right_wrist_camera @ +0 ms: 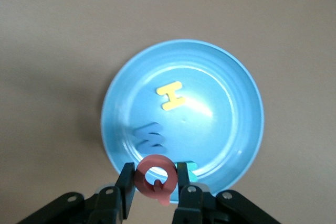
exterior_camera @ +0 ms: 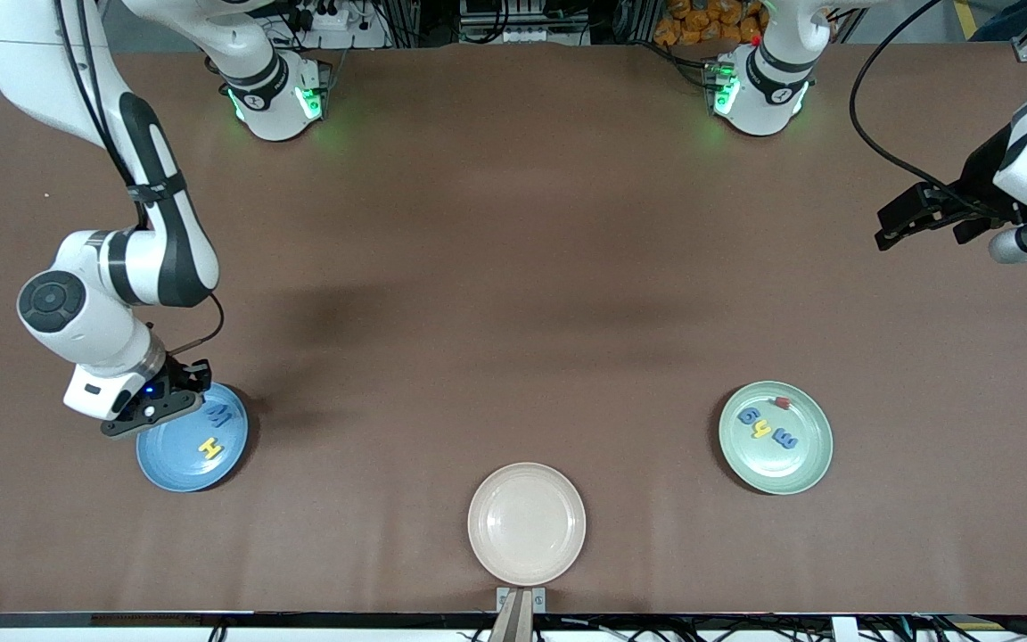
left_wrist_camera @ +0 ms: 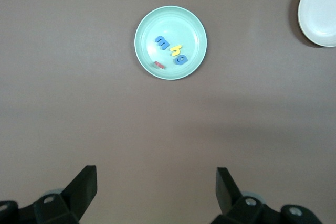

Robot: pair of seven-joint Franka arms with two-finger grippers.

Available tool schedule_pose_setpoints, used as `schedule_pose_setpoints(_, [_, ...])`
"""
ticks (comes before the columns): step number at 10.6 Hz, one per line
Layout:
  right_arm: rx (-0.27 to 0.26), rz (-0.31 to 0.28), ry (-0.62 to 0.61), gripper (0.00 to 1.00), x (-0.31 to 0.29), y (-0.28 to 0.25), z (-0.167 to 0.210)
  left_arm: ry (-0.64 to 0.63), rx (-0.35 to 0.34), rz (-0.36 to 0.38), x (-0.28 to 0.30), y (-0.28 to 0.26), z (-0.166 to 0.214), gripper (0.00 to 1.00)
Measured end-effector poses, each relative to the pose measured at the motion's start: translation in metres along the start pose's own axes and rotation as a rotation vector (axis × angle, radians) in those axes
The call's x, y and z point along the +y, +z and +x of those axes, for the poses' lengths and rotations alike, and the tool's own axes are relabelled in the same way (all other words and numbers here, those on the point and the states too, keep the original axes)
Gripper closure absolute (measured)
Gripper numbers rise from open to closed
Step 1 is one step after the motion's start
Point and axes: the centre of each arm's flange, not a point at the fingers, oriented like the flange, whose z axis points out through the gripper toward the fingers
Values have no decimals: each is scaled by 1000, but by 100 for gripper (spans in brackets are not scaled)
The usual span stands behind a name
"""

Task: Sort uppercase to blue plate, lowercase to green plate
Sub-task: 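Carry the pink Q to the blue plate with the right gripper, then open the right gripper over the blue plate to drop the Q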

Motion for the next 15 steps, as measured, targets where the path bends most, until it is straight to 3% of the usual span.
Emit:
schedule_pose_setpoints(5, [28,-21,34,0,22,-4,-5,0,0,0,0,0,0,0])
schedule_pose_setpoints(7, [32,-16,95,0,31,-14,-8,0,0,0,0,0,0,0])
schedule_pose_setpoints(11, [-55,98,252,0,-1,-104,-19,1,0,0,1,0,0,0])
schedule_pose_setpoints(15, [-31,112,279,0,-2,-208,-45,2,-1,-1,1,0,0,0])
